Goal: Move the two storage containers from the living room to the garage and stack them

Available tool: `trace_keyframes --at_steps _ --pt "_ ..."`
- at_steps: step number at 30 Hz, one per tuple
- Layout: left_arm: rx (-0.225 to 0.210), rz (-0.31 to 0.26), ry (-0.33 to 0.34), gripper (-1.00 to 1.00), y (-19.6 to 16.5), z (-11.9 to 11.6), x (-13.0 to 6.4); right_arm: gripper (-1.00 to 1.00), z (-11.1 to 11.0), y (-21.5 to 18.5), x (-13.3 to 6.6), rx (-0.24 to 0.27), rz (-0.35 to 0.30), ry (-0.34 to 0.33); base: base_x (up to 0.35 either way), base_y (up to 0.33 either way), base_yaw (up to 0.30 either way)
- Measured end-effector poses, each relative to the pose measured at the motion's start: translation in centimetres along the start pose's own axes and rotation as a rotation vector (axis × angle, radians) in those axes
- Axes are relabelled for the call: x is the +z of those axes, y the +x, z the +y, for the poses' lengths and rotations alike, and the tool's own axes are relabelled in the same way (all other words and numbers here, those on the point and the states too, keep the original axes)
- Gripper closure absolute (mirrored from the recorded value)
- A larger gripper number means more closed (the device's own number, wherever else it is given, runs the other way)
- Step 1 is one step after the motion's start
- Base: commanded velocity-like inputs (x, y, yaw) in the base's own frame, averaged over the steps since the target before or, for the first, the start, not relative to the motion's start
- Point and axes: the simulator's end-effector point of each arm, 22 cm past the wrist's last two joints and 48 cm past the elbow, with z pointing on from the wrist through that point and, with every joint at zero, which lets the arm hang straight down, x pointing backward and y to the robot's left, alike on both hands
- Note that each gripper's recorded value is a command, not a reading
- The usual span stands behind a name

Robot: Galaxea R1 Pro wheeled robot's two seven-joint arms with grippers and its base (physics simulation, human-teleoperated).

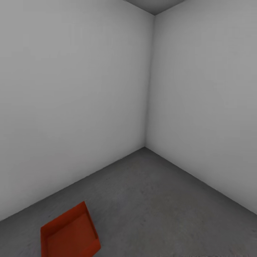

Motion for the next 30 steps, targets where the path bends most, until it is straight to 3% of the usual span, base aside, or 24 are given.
trace_keyframes --at_steps 30 --pt "-0.002 -0.025 0.004 -1.0 -1.0 -0.11 -0.33 -1.0 -0.19 -0.97 -0.09 0.0 -0.024 0.005 0.0 0.0 -0.259"
